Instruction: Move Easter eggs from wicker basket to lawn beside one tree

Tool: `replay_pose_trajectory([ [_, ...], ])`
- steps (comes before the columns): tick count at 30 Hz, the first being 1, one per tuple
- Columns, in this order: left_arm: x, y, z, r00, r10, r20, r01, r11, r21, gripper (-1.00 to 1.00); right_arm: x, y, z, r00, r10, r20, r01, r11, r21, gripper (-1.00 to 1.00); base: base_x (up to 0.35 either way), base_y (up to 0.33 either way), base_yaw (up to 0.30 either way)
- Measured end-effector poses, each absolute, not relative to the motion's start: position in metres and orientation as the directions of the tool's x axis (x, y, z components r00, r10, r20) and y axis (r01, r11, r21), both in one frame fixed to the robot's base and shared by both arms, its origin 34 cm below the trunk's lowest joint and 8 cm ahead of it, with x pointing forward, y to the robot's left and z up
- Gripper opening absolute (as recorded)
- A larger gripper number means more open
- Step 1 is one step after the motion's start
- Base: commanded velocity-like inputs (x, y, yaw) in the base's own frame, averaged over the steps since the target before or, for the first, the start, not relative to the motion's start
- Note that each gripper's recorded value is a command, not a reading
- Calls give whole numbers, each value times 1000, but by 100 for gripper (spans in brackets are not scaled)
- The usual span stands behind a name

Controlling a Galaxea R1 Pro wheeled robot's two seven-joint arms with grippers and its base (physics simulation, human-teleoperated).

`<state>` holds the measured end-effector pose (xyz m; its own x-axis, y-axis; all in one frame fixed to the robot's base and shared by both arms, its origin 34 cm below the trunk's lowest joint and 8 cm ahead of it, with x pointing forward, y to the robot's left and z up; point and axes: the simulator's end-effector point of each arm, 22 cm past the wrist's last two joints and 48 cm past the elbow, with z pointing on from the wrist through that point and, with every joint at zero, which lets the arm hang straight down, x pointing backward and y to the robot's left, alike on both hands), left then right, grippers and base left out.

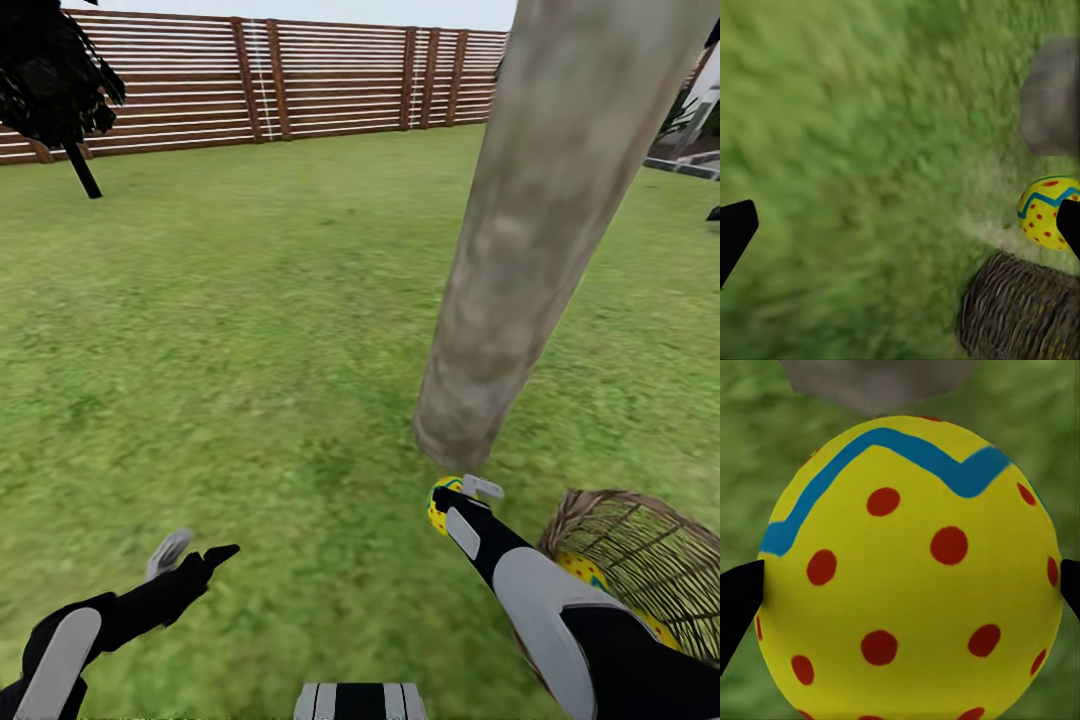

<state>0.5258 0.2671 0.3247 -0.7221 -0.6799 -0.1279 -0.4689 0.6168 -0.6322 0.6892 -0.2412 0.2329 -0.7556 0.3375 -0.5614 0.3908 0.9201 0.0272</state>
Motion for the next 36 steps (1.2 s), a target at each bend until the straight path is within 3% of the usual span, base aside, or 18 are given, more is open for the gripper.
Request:
replay_pose_trajectory([
  [36, 496, 262, 261, -729, -685, -9, -558, 601, -573, 100, 664, -244, 159, -797, 339, -500, 399, 917, -15, -100, 0, 0, 0],
])
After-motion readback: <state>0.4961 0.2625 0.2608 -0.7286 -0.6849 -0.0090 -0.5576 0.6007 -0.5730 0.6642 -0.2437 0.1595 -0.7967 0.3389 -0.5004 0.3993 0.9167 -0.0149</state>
